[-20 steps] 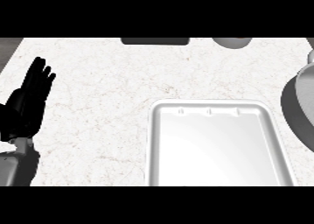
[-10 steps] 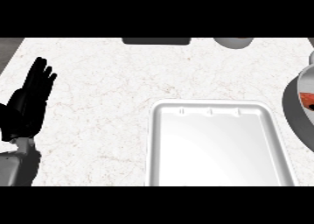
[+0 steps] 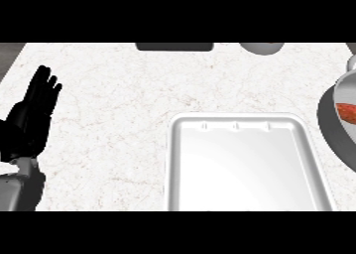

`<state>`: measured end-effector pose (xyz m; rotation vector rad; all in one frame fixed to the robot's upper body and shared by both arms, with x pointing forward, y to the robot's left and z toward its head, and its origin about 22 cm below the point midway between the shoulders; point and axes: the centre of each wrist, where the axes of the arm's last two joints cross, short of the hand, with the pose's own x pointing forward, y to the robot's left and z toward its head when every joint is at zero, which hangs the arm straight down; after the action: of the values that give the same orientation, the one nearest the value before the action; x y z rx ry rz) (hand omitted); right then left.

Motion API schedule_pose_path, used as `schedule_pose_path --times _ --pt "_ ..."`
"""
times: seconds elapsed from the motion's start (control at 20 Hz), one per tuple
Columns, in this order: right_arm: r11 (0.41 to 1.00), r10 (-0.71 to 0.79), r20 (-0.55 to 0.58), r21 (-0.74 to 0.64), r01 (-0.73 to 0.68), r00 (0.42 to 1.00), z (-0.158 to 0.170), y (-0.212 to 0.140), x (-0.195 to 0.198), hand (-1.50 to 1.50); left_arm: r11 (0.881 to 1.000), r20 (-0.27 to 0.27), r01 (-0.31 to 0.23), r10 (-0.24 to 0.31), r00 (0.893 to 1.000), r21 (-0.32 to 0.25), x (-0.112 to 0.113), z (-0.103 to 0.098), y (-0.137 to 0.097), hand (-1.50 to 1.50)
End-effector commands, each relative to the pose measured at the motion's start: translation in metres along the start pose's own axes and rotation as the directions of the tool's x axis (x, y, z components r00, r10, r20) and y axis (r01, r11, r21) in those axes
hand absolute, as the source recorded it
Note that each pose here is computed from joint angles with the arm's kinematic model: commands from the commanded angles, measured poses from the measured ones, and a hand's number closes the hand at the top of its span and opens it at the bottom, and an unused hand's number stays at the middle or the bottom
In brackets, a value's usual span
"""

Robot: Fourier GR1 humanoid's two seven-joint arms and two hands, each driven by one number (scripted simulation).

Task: Pick the sweet potato from the tray and place it in the pot

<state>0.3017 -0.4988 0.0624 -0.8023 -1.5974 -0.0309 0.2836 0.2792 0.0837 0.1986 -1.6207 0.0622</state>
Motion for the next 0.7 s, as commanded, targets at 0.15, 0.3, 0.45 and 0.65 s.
schedule_pose_path --times 0.15,0.3,0.45,0.65 --pt "0.988 -0.147 0.017 -0.049 0.148 0.989 0.003 -0.071 -0.003 -1.5 1.0 -0.016 0.002 -0.001 1.0 0.015 -0.009 -0.007 0.003 0.0" --pt "0.982 -0.178 0.012 -0.065 0.178 0.984 0.02 -0.11 -0.019 -1.5 1.0 -0.006 -0.006 0.006 1.0 0.019 0.005 0.005 0.017 0.0" --pt "0.981 -0.186 0.0 -0.054 0.186 0.983 0.029 -0.14 -0.022 -1.5 1.0 -0.005 -0.014 0.014 1.0 -0.004 -0.015 -0.006 0.006 0.0" --pt "0.979 -0.196 0.011 -0.062 0.196 0.981 0.039 -0.162 -0.024 -1.5 1.0 -0.017 -0.025 0.025 1.0 -0.001 -0.011 -0.002 -0.003 0.0"
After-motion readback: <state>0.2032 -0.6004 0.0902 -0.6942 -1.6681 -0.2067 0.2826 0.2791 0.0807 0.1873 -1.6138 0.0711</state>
